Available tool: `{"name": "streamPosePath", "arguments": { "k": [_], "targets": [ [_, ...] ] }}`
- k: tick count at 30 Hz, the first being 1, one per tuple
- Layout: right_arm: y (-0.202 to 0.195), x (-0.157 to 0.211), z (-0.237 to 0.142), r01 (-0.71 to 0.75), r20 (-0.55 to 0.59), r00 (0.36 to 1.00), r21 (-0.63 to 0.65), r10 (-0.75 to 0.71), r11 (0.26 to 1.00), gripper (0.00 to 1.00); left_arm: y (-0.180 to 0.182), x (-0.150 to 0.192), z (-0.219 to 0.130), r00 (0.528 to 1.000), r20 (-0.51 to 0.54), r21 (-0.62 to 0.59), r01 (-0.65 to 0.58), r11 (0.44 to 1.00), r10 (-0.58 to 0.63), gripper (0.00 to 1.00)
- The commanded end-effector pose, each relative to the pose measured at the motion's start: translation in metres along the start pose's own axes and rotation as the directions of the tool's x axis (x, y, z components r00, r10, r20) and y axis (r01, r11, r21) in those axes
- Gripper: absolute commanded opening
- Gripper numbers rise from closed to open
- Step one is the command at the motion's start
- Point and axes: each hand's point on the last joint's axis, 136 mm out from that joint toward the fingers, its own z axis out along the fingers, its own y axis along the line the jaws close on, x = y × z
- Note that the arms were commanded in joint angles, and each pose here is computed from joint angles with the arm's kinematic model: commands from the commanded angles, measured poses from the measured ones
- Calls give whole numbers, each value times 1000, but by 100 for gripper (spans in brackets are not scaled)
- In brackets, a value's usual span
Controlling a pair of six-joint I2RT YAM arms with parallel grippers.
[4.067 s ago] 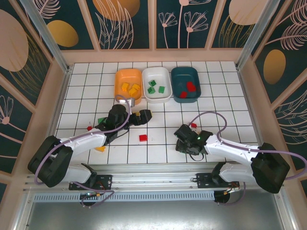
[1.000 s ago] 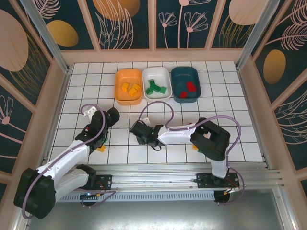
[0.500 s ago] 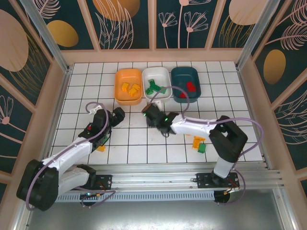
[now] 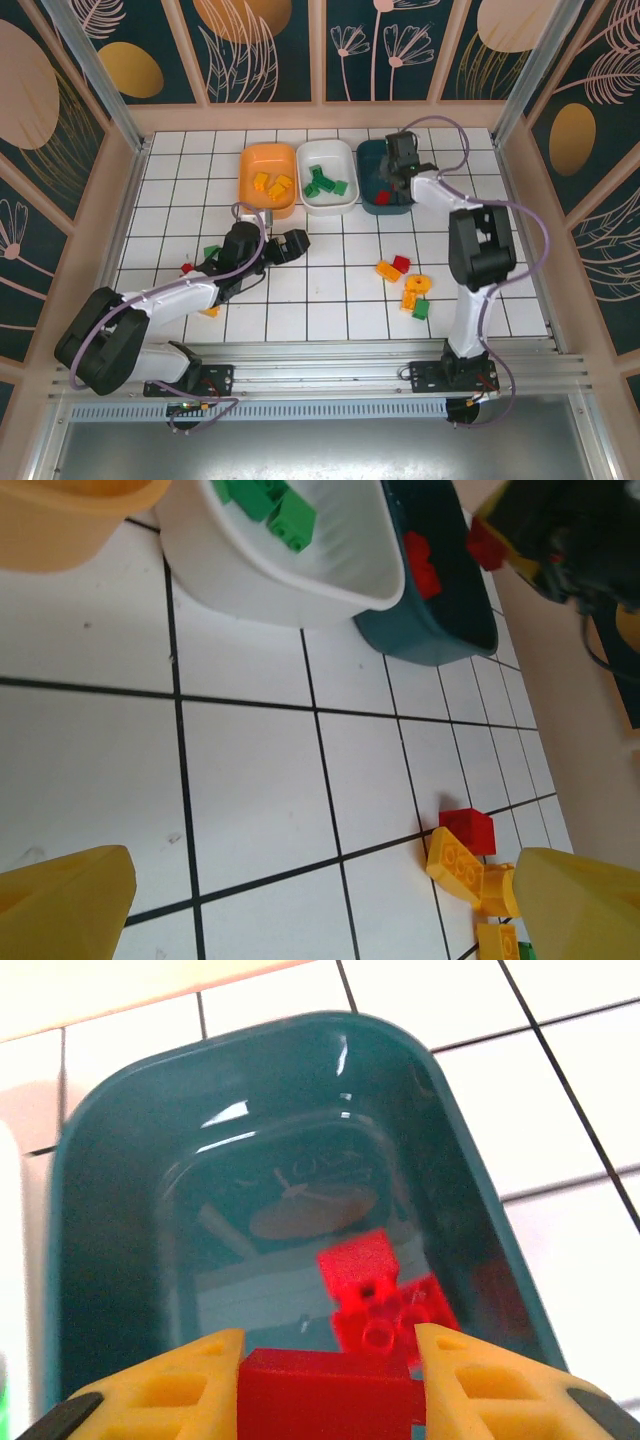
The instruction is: Sort the legos into containers by color
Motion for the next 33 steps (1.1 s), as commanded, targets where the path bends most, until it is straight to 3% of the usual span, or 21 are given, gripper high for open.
{"name": "streamPosePath", "arguments": {
  "k": [1, 5, 12, 17, 23, 28, 33],
  "targets": [
    [-4, -4, 14, 80, -66, 995, 7, -79, 997, 42, -12, -9, -6, 999, 17, 17, -51, 999, 51, 98],
    [-7, -25, 6, 75, -39, 996, 13, -74, 997, 64, -10, -15, -17, 996, 48, -11, -76, 997, 76, 99],
    [2, -52, -72, 46, 116, 992, 2, -46, 999, 67, -6, -28, -27, 990, 98, -74, -99, 992, 106, 98],
    [31, 3, -136, 68, 155, 986, -87, -54, 994, 65, 33, -46, -47, 971, 225, -281, -16, 959, 82, 98],
    [49, 86, -159, 136, 81, 989, -162, -124, 977, 64, 99, -59, -86, 938, 345, -469, 161, 869, 13, 98],
    [60, 99, -170, 136, 106, 988, -254, -113, 958, 63, 151, -74, -106, 920, 393, -579, 256, 774, -10, 98],
    [71, 110, -163, 174, 111, 983, -298, -147, 939, 62, 179, -79, -93, 925, 374, -620, 305, 723, -70, 96]
  ]
}}
